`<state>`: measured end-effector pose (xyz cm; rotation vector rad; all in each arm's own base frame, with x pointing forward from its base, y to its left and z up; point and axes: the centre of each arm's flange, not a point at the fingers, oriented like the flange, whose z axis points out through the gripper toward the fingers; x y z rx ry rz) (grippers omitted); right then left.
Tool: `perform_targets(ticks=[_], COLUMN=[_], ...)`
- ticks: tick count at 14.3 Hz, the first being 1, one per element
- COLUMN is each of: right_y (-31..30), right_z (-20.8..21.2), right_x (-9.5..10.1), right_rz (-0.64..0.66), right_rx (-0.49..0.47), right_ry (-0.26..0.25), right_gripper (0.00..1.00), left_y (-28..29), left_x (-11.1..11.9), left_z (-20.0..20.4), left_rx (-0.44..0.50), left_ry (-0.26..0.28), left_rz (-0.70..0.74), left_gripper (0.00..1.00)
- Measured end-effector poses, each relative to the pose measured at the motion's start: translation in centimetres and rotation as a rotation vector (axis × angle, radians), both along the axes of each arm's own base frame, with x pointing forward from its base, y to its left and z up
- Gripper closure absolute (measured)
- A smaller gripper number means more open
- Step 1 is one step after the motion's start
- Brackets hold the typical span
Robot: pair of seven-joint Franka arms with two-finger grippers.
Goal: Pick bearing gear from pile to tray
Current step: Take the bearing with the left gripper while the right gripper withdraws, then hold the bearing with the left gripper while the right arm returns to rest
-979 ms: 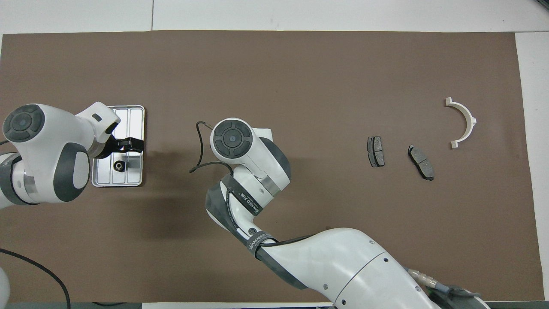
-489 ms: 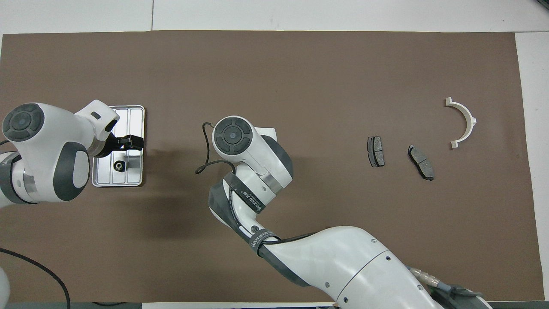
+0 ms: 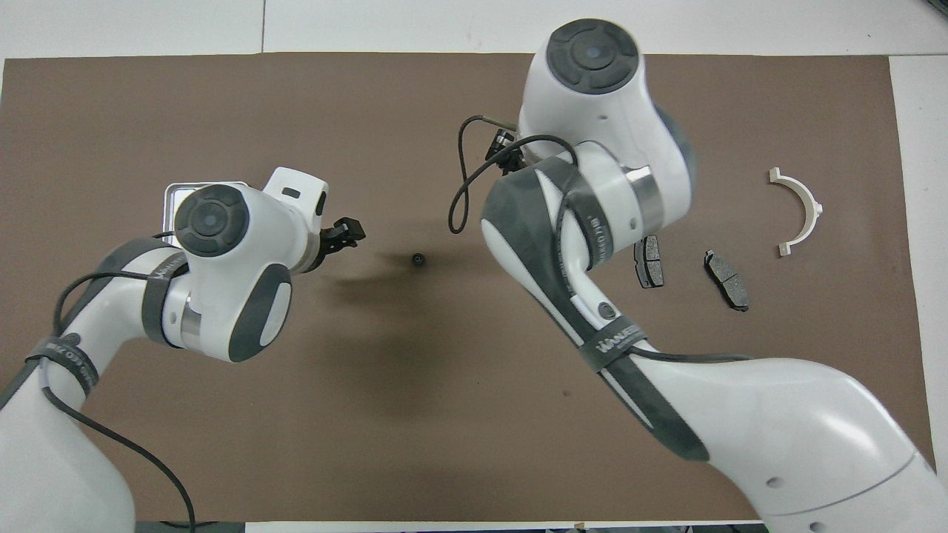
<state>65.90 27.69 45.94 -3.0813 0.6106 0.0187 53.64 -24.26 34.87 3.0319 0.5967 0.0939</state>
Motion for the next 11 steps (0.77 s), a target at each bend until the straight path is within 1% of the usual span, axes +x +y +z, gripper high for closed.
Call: perform_targets(ticks=[1,2,3,5,6,7,9,11], right_y=[-3.2,-6.1,-9.2,-15.0,-17.7,-19.8,-22.5,-23.5], right_z=[1.2,2.1,2.8,3.7,3.9,4.2,4.8,5.9], right_x=[0.6,1.2,1.7,2.7,3.0,3.3,3.3,3.1], right_rz=[0.092,0.177,0.261,0.4,0.457,0.498,0.535,0.531], right_rx=[-0.003,-0.005,-0.011,-0.027,-0.029,-0.03,-0.032,-0.044], right_ry=[0.007,0.007,0.003,-0.004,-0.006,-0.008,-0.016,-0.029], right_gripper=[0.0,0.0,0.0,0.0,0.0,0.0,0.0,0.0], left_y=[-3.5,-6.4,-8.6,-10.9,-11.3,-11.2,-11.1,-11.0], left_x=[-0.8,-1.2,-1.1,-0.6,-0.4,-0.2,0.1,0.2], left_z=[-0.1,-0.3,-0.7,-2.3,-3.3,-3.9,-4.4,-4.7], left_rx=[-0.009,-0.018,-0.025,-0.024,-0.018,-0.015,-0.011,-0.008], left_ry=[0.0,-0.002,-0.003,0.006,0.015,0.02,0.018,0.02], left_rz=[0.028,0.047,0.052,0.043,0.041,0.043,0.045,0.045], left_gripper=[0.0,0.0,0.09,0.12,0.19,0.19,0.33,0.32])
